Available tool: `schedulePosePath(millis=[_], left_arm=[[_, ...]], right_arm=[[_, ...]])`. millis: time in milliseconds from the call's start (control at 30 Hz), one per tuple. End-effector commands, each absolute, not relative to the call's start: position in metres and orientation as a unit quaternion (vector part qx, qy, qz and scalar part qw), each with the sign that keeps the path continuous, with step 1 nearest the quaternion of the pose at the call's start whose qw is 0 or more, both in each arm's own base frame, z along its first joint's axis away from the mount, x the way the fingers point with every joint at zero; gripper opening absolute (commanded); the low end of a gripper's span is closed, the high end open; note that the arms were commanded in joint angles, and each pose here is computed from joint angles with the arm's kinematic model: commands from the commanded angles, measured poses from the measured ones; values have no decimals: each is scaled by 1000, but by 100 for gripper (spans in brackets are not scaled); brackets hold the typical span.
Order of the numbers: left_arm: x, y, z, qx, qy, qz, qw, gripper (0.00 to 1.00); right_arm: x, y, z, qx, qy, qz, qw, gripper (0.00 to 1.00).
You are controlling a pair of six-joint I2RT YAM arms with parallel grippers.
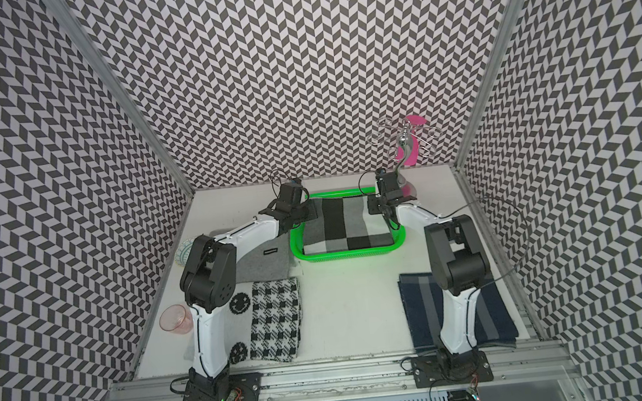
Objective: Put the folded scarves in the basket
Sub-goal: Place the scarf in the basket.
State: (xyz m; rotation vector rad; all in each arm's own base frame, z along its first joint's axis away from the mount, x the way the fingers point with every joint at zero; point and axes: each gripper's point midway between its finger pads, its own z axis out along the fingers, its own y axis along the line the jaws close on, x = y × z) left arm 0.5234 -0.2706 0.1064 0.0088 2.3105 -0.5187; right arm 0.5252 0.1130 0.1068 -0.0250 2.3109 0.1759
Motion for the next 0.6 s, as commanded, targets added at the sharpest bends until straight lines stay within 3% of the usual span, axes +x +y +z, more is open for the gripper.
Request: schedulePosePath(millis=[0, 67, 100, 133, 400, 567], left_arm=[[526, -266, 108, 0, 906, -193, 376, 27], [526, -265, 117, -3, 904, -193, 382, 50], [526, -263, 124, -3, 902, -192, 387, 67], [525, -262, 129, -2, 900, -190, 391, 73], [516, -257, 171, -4, 887, -213, 409, 72], [514, -266, 203, 3, 872, -231, 432, 69]], right_arm=[[535, 113, 146, -7, 895, 72, 441, 52], [532, 114, 154, -9, 895, 74, 439, 53], [529, 114, 158, -11, 896, 76, 438, 54], [524, 113, 161, -9, 897, 77, 436, 54], [497, 127, 181, -20, 890, 106, 443, 52], [489, 162, 177, -51, 889, 147, 431, 42]])
